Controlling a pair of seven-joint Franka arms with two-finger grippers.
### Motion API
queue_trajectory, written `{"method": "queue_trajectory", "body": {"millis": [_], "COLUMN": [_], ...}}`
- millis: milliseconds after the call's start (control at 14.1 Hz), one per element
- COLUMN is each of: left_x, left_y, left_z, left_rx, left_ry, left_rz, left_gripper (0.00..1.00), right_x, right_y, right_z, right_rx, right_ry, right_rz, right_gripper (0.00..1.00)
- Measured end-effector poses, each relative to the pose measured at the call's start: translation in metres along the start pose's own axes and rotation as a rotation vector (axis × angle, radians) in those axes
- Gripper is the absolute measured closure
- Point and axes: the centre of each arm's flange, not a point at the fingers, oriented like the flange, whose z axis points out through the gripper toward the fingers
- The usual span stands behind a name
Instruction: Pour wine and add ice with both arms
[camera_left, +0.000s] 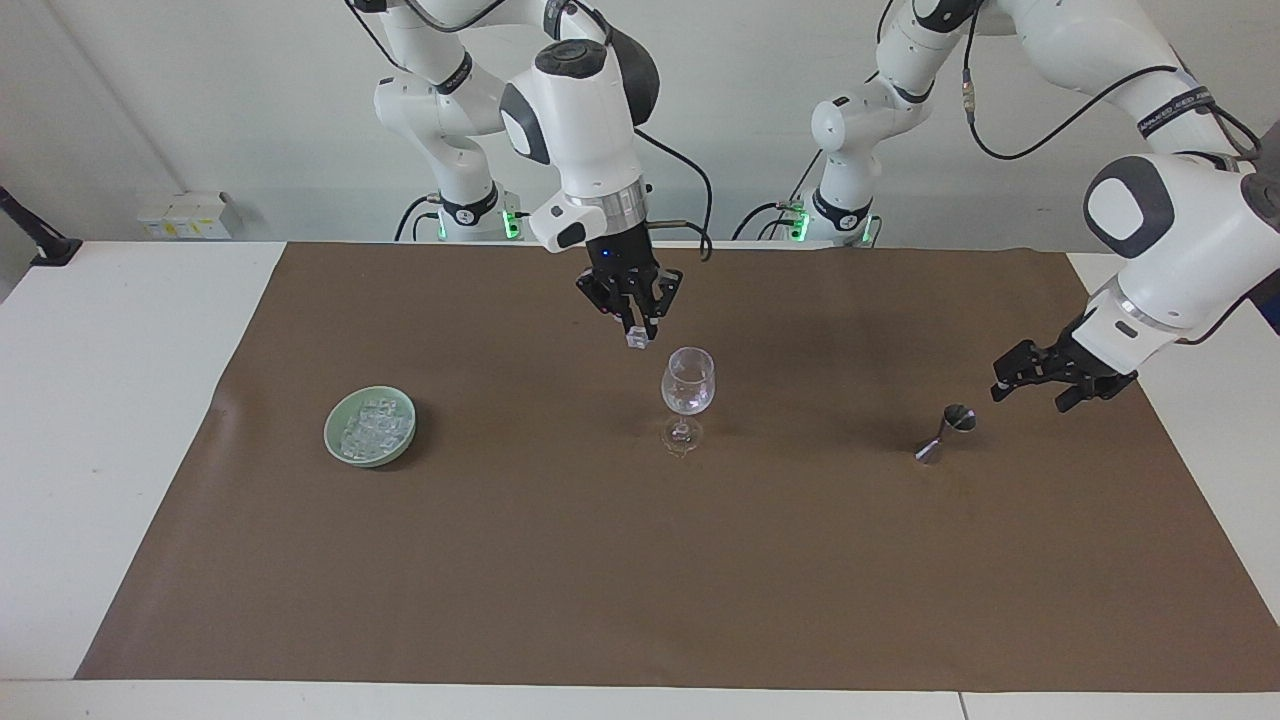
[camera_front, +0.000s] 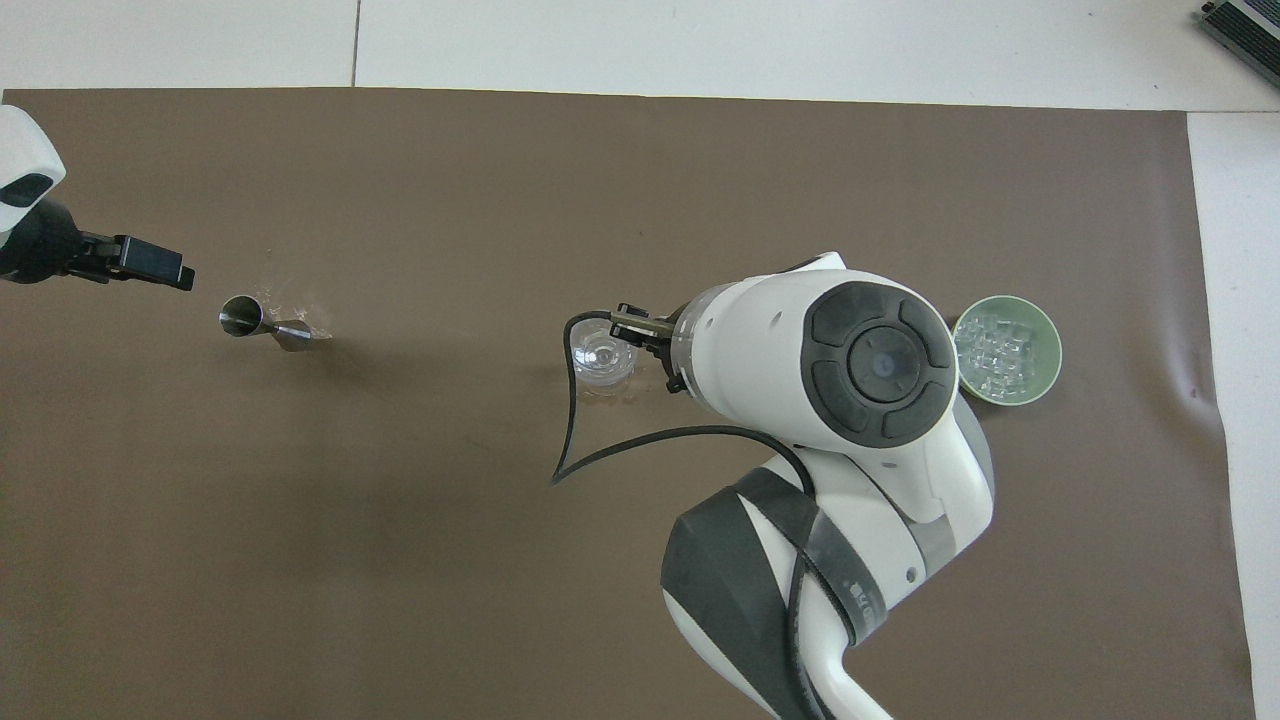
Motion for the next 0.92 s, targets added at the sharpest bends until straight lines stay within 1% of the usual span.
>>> {"method": "queue_trajectory", "body": {"millis": [212, 354, 496, 708, 920], "left_x": [-0.004, -0.008, -0.009, -0.01, -0.014], "left_y": [0.032, 0.043, 0.048, 0.055, 0.053], "left_z": [-0.032, -0.044, -0.051, -0.054, -0.055], "left_rx": [0.029, 0.039, 0.045, 0.049, 0.054], "left_ry": [0.04, 0.052, 0.061, 0.067, 0.057], "left_rz": [0.043, 0.057, 0.063, 0.074, 0.071], "left_gripper": [0.0, 0.0, 0.0, 0.0, 0.0], "right_x": [0.002, -0.005, -0.006, 0.001, -0.002], "right_y": [-0.01, -0.029, -0.043, -0.047, -0.051], "right_z": [0.008, 0.019, 0.029, 0.033, 0.038], "right_rx": [0.009, 0.0, -0.004, 0.008, 0.007], "right_ry": [-0.002, 0.013, 0.029, 0.024, 0.013], "right_rz": [0.023, 0.032, 0.043, 0.053, 0.047], "right_gripper": [0.74, 0.74, 0.74, 0.74, 0.74]}}
